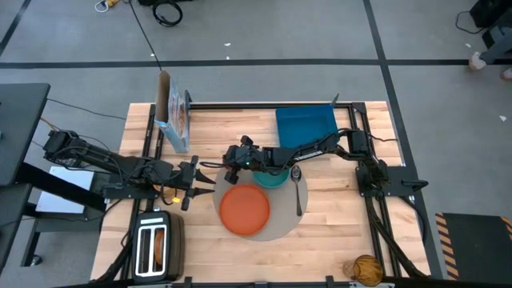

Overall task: Arrange a breakfast setting
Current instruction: Put the apple on top left of the round table mat, then adjust the blue bowl position

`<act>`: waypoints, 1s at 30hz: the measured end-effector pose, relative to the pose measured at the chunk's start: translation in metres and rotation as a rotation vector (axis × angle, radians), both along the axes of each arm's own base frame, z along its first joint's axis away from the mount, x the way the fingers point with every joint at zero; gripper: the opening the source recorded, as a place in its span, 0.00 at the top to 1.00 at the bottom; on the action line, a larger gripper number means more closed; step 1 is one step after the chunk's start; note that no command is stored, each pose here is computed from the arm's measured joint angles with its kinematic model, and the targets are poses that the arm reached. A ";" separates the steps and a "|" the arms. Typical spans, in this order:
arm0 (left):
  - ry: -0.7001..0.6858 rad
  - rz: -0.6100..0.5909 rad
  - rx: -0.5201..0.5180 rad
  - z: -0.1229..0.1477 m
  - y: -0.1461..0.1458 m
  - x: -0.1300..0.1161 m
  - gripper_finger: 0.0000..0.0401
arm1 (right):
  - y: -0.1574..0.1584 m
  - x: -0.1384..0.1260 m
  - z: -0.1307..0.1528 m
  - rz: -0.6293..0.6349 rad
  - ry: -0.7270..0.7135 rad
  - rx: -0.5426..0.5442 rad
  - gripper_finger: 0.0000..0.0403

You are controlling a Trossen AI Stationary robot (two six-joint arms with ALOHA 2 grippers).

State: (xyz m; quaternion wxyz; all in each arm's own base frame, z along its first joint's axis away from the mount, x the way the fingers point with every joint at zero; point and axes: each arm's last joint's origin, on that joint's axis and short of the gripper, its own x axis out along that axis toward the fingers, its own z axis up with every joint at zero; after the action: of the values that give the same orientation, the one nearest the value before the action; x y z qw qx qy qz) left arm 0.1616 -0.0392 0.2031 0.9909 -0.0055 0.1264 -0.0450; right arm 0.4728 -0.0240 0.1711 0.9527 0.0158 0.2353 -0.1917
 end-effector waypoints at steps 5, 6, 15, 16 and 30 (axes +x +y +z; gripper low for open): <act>0.000 0.000 0.000 0.000 0.000 0.000 0.67 | 0.000 -0.001 -0.003 -0.001 -0.006 0.004 0.93; 0.000 0.000 0.001 0.000 0.000 0.000 0.67 | 0.001 -0.002 -0.004 -0.002 -0.004 0.006 0.93; 0.000 0.000 0.001 0.000 0.000 0.000 0.67 | 0.003 -0.002 -0.003 -0.005 -0.016 0.020 0.84; 0.000 0.000 0.001 0.000 0.000 0.000 0.67 | 0.003 -0.002 -0.003 -0.004 -0.016 0.019 0.83; 0.006 0.000 0.002 -0.001 0.000 0.000 0.67 | 0.017 -0.002 0.025 0.024 -0.004 -0.037 0.65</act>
State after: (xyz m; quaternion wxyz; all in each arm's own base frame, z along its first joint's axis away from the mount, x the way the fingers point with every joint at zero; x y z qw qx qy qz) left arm 0.1615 -0.0392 0.2025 0.9905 -0.0047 0.1296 -0.0450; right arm 0.4711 -0.0074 0.1962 0.9555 -0.0045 0.2301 -0.1845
